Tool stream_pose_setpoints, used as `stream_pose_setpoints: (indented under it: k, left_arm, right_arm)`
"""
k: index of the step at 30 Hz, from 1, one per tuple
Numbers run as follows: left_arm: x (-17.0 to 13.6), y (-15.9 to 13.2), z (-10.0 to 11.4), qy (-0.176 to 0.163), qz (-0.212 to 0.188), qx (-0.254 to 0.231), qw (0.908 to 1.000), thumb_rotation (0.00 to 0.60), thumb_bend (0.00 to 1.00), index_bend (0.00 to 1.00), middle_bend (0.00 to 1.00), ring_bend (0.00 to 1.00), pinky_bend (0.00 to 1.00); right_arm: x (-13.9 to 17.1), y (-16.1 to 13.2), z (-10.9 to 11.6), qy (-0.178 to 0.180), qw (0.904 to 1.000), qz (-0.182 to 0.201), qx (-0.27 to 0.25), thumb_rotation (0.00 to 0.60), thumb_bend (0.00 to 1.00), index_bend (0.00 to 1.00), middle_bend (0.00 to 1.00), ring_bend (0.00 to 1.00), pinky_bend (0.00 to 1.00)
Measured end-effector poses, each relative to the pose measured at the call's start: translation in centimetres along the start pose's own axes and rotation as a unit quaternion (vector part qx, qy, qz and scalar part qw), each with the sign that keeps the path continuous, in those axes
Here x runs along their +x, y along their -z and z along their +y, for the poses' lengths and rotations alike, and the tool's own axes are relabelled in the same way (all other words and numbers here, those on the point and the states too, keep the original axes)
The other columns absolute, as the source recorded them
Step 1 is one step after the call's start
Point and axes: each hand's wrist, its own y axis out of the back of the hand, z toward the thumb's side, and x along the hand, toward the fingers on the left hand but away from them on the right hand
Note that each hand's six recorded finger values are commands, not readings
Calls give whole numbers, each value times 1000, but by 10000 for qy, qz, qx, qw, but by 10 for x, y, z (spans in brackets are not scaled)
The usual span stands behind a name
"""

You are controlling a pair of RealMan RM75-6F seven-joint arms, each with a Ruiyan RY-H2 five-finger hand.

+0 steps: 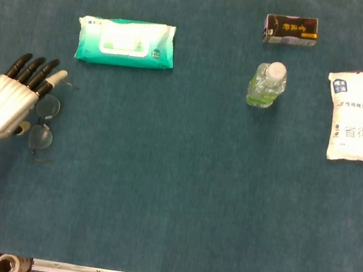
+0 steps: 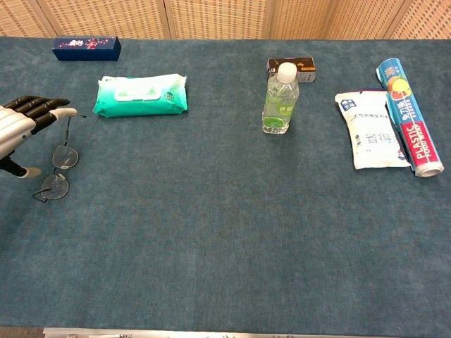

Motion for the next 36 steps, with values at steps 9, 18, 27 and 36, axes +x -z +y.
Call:
stream_pose_setpoints:
  k: [9, 18, 27, 36]
  left_arm:
    - [-4, 11, 24, -310, 122, 24, 9994, 600, 0, 0, 0, 0, 29]
    - [-15, 14, 59, -767, 205, -343, 9963, 600, 0, 0, 0, 0, 30]
    - [-40, 6, 79, -816, -44, -996, 9917, 600, 0, 0, 0, 0, 30]
    - [-67, -5, 83, -693, -367, -1371, 9874, 600, 0, 0, 0, 0, 30]
  right_arm:
    - [0, 0, 0, -5, 10000, 2, -1, 600, 12, 139, 200, 174, 325]
    - [1, 1, 3, 30, 10000, 6, -41, 600, 12, 139, 200, 174, 325]
    - [1, 0, 7, 92, 9999, 44, -88, 600, 12, 139, 200, 174, 325]
    - [1, 0, 6, 86, 9999, 43, -66, 600, 11, 139, 200, 174, 325]
